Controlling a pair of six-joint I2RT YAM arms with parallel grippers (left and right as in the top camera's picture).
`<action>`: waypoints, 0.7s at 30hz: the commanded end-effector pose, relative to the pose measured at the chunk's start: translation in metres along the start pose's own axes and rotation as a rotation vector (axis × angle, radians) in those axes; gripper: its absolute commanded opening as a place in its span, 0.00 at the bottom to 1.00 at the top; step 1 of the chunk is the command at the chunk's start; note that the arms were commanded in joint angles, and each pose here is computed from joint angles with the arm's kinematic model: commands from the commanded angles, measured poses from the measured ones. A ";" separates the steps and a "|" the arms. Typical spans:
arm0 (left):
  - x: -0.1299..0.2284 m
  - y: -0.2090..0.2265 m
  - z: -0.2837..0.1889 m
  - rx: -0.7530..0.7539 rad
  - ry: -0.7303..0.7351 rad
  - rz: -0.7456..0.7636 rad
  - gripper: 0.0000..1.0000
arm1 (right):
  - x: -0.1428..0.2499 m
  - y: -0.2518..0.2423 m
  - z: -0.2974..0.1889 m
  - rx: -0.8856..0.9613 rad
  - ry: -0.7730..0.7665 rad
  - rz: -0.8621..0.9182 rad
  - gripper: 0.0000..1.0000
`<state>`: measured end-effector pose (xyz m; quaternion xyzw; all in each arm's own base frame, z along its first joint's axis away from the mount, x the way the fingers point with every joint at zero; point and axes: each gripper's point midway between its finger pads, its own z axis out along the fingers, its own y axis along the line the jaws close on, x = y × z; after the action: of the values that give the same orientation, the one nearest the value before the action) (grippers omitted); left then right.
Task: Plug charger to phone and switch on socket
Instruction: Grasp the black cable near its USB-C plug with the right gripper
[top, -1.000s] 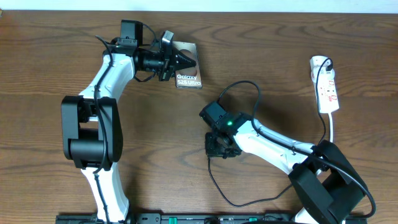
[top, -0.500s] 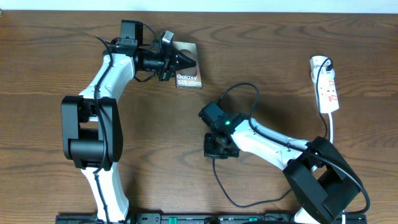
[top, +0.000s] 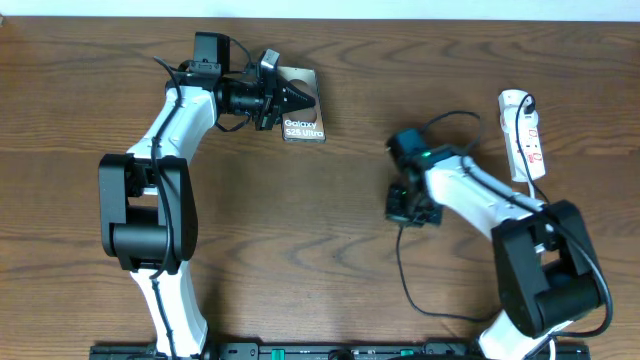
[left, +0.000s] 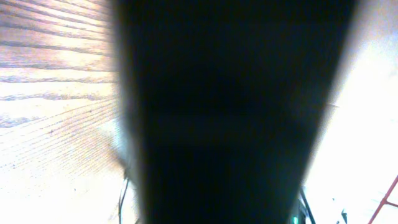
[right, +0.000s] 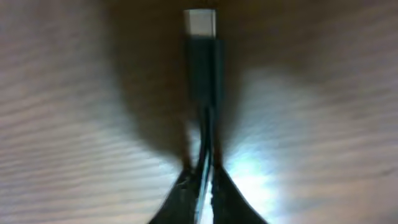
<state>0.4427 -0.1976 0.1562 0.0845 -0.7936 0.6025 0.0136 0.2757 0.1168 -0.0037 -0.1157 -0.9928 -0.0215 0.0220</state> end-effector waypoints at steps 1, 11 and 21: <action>0.008 -0.026 -0.006 0.044 0.014 0.069 0.08 | -0.005 -0.007 0.004 -0.019 0.024 -0.031 0.20; 0.008 -0.026 -0.006 0.044 0.014 0.078 0.07 | -0.009 -0.011 0.005 -0.018 0.016 0.053 0.33; 0.008 -0.026 -0.006 0.044 0.014 0.077 0.08 | -0.006 -0.006 0.006 -0.026 0.017 0.103 0.23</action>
<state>0.4427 -0.1976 0.1562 0.0842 -0.7936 0.6025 0.0134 0.2873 0.1092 -0.0028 -0.1541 -0.9872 -0.0388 0.0136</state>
